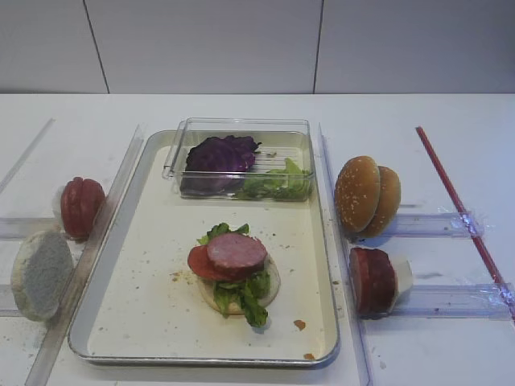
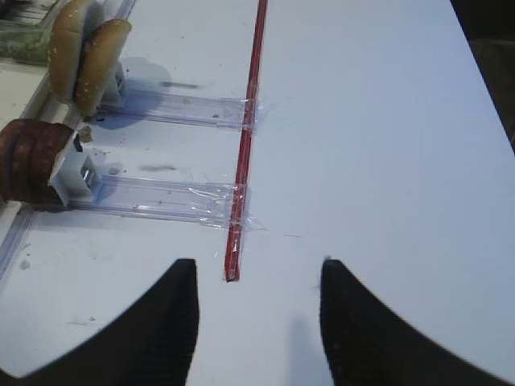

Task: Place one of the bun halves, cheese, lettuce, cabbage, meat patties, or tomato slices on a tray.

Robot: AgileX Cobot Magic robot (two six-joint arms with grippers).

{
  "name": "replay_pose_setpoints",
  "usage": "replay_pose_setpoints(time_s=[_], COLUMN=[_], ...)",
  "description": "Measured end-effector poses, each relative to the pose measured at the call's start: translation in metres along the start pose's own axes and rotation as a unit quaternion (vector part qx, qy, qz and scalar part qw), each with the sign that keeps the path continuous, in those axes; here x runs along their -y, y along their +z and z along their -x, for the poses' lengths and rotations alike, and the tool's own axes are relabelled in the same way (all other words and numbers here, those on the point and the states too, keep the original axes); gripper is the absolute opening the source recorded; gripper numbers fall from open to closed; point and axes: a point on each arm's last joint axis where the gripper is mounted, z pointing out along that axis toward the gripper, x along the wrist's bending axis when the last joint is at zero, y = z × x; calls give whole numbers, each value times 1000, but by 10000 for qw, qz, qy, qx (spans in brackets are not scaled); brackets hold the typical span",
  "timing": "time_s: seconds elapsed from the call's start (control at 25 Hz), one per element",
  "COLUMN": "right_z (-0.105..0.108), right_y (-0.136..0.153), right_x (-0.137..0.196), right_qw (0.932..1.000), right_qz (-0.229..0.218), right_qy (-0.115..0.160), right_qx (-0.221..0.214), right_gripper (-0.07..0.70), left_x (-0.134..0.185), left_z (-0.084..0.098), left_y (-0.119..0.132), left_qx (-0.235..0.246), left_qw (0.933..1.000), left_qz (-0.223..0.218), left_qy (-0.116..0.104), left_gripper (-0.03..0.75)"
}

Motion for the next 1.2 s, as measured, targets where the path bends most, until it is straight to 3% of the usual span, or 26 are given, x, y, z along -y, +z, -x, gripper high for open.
replay_pose_setpoints(time_s=[1.2], right_z=[0], right_y=[0], right_x=[0], right_qw=[10000], right_qz=[0], right_qy=[0], right_qx=[0], right_gripper=[382], left_x=[0], left_z=[0], left_y=[0], left_qx=[0], left_qw=[10000], left_qz=[0], left_qy=[0], left_gripper=[285])
